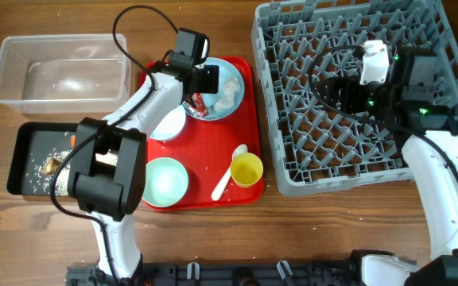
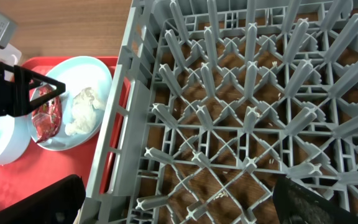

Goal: Sort waste into correct bins and load items into the dishwasher rack
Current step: 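Drop the red candy wrapper into the clear bin, left gripper, then drop the white tissue into the clear bin, left gripper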

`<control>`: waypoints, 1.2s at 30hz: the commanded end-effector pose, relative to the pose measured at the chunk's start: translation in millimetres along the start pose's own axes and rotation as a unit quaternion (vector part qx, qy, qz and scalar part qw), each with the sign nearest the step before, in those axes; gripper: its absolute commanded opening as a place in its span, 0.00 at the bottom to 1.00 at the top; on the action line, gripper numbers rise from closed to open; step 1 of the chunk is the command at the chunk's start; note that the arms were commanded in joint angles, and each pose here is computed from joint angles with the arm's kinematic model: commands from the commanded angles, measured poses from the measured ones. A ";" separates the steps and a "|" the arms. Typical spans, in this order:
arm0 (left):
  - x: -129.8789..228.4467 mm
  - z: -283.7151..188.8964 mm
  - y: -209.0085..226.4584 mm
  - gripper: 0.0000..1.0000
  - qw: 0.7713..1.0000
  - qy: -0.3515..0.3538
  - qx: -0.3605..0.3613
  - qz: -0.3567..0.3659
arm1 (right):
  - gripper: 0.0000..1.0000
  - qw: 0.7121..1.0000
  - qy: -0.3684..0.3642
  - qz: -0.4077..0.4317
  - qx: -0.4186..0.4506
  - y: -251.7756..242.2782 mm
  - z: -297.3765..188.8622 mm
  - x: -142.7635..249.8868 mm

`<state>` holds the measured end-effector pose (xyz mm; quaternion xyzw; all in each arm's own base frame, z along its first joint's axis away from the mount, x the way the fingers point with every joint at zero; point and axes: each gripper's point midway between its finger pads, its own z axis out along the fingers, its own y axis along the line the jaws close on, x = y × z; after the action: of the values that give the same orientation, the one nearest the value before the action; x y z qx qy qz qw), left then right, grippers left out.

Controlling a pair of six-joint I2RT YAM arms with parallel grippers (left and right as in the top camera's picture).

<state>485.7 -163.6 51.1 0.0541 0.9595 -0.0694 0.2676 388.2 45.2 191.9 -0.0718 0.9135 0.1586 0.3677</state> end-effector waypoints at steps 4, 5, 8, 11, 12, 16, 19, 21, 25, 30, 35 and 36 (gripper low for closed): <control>53.8 32.1 6.3 0.57 0.996 0.092 -0.020 0.011 | 1.00 1.000 0.005 0.003 0.000 -0.3 3.0 1.1; 56.1 31.7 6.6 0.50 0.995 0.096 -0.020 0.008 | 1.00 1.000 0.005 0.003 0.000 -0.4 3.3 1.4; 58.9 31.8 3.4 0.19 0.995 0.101 -0.010 0.007 | 1.00 1.000 0.005 0.003 0.000 -0.4 3.3 1.3; 52.4 29.6 1.3 0.04 0.996 0.091 -0.007 -0.006 | 1.00 1.000 0.005 0.002 0.000 -0.4 3.3 1.1; 45.9 25.5 -0.1 0.04 0.997 0.083 -0.006 -0.009 | 1.00 1.000 0.005 0.002 0.000 -0.4 3.3 1.2; -28.2 -49.0 -10.8 0.04 1.000 -0.001 0.019 -0.025 | 1.00 1.000 0.005 0.002 0.000 -0.5 3.3 1.2; -75.2 -126.1 16.7 0.04 0.994 -0.086 0.019 -0.067 | 1.00 1.000 0.005 0.002 0.000 -0.5 3.3 1.2; -82.1 -164.3 69.5 0.04 0.988 -0.112 -0.033 -0.105 | 1.00 1.000 0.005 0.002 0.001 -0.6 3.3 1.0; -56.0 -167.1 190.3 0.04 0.965 -0.087 -0.160 -0.190 | 1.00 1.000 0.004 0.001 0.000 -0.5 3.4 0.5; -16.9 -119.1 275.9 0.86 0.944 -0.036 -0.204 -0.258 | 1.00 1.000 0.004 0.001 0.000 -0.5 3.3 0.5; -59.1 -111.7 237.6 1.00 0.961 -0.090 -0.145 -0.217 | 1.00 1.000 0.004 0.001 0.000 -0.6 3.3 0.9; -76.9 -112.6 201.2 0.99 0.974 -0.104 -0.107 -0.170 | 1.00 1.000 0.004 0.002 0.000 -0.4 3.3 0.9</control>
<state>502.5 115.1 131.6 -0.2378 0.9185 0.0409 0.3134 388.6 45.2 190.1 -0.0714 0.9144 0.1589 0.3655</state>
